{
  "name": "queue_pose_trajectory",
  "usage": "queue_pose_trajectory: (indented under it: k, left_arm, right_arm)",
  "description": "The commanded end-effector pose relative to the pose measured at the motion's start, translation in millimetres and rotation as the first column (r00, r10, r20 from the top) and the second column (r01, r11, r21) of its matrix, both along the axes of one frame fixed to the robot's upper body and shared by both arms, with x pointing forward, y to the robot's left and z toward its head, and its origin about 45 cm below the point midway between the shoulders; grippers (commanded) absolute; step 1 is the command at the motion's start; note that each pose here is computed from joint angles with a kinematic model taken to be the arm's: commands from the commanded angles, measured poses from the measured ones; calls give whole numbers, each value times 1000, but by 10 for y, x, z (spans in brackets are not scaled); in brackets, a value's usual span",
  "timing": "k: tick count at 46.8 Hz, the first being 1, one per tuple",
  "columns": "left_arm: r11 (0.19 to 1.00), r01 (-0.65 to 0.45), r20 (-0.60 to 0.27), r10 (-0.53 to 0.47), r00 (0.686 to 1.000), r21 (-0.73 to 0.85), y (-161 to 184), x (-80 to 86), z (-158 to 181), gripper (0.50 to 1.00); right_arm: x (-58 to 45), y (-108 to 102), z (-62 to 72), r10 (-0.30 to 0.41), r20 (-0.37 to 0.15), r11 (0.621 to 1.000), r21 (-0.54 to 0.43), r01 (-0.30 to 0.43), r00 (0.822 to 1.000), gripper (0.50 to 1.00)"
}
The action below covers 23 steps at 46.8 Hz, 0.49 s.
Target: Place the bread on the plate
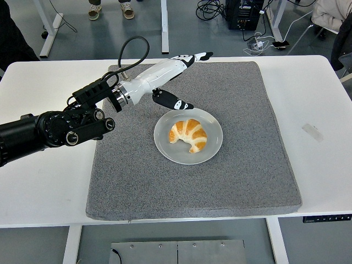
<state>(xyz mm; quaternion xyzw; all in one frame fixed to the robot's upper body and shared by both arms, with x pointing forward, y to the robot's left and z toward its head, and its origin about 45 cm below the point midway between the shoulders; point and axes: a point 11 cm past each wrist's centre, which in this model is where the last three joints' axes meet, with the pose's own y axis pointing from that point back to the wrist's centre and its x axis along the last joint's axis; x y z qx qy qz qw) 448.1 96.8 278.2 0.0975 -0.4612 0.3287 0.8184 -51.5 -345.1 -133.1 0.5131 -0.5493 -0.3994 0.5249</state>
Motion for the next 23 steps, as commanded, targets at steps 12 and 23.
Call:
queue_pose_trajectory:
  k: [12, 23]
  left_arm:
    - [931, -198, -169, 151, 974, -308, 204, 198, 204, 965]
    - [804, -344, -291, 223, 930, -485, 446, 334, 300, 965]
  right_arm:
    - [0, 0, 0, 0, 0, 1000, 0, 0, 1000, 1000]
    - [0, 0, 0, 0, 0, 1000, 0, 0, 1000, 1000]
